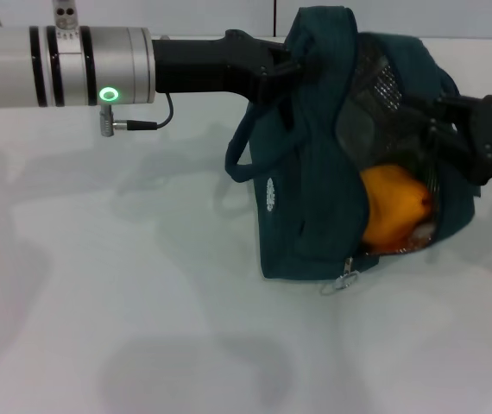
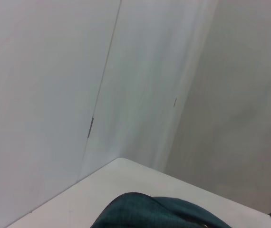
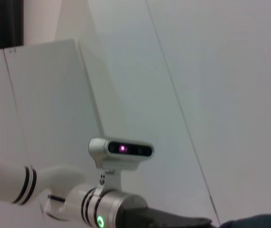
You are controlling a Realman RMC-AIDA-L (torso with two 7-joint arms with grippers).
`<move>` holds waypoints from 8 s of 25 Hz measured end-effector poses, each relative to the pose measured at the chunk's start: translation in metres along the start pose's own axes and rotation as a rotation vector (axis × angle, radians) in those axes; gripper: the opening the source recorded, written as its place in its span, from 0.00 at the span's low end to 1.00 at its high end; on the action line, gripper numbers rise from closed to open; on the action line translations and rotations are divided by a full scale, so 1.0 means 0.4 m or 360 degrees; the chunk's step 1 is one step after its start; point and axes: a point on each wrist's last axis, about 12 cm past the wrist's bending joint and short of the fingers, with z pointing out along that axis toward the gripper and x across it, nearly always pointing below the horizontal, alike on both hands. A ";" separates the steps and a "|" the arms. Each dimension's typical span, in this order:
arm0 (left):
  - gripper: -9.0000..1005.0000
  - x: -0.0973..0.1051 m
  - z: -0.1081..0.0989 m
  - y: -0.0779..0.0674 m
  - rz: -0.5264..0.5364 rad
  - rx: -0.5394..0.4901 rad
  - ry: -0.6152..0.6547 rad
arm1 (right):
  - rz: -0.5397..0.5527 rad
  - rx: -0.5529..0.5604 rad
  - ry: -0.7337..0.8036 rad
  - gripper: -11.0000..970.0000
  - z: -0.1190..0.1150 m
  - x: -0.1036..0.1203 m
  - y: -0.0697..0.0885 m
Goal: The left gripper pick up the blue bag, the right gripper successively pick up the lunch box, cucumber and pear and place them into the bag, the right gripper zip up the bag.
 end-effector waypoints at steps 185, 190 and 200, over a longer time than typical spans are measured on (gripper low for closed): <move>0.77 0.137 -0.082 -0.088 0.0036 0.0137 -0.0353 | -0.0312 -0.0035 0.0109 0.63 -0.306 0.030 0.119; 0.77 0.135 -0.079 -0.088 0.0065 0.0140 -0.0358 | -0.0131 -0.0253 0.0391 0.63 -0.278 0.075 0.130; 0.77 0.131 -0.069 -0.092 0.0093 0.0159 -0.0387 | -0.0001 -0.0296 0.0713 0.63 -0.117 0.163 0.099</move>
